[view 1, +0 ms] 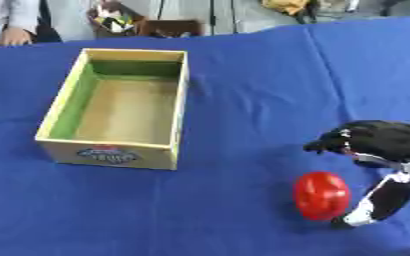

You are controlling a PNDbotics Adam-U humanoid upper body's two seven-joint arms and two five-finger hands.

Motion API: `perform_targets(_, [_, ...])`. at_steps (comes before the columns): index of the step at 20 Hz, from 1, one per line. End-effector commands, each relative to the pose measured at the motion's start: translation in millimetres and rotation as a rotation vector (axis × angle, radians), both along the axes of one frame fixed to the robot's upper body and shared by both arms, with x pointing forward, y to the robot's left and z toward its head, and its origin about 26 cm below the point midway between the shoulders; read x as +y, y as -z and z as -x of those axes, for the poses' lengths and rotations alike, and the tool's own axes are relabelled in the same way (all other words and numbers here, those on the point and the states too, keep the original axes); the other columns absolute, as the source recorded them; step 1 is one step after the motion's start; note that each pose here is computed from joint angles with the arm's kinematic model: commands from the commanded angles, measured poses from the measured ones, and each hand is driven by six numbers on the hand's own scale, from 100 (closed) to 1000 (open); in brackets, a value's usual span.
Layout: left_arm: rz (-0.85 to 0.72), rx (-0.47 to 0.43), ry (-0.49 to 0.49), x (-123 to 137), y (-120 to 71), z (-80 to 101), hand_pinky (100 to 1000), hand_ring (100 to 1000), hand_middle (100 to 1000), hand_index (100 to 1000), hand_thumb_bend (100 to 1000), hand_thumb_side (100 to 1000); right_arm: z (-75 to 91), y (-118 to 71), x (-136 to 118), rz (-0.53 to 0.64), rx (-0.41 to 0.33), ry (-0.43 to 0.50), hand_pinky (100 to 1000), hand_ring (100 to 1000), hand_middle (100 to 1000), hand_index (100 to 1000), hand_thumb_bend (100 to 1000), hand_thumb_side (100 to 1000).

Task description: Pick up objects on the table and place them in the box.

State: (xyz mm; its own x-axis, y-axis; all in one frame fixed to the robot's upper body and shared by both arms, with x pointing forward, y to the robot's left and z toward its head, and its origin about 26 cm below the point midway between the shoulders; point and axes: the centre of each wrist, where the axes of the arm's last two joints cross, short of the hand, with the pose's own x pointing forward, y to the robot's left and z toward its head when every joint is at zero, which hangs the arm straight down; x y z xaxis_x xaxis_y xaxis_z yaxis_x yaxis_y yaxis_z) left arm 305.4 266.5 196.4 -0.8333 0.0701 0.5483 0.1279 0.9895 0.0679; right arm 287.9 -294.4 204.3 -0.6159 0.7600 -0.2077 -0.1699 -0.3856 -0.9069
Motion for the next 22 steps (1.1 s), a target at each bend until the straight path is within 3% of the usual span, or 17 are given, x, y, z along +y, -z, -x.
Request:
perform_targets(1, [-0.008,-0.030,0.007,-1.4,-7.9,2.1,109,321,392,653,100,739,1.8,-6.7,0.4,0.004,-0.015,-0.008,867,837,757,957,697,691])
perform_targets(8, [-0.008,-0.030,0.008,-1.6,-7.9,2.1,110,321,392,653,100,740,1.9,-5.9,1.1,-0.001,-0.015,-0.009,864,833,749,949,689,692])
perform_targets(15, [-0.008,-0.029,0.013,-2.3,-7.6,2.0,109,321,392,652,100,739,1.4,-0.6,8.2,-0.006,-0.022,-0.016,835,805,713,933,582,707])
perform_targets(22, [-0.008,-0.028,0.015,-2.6,-7.4,2.0,109,322,393,652,100,740,1.8,6.0,14.7,0.013,-0.030,-0.005,807,788,698,923,572,693])
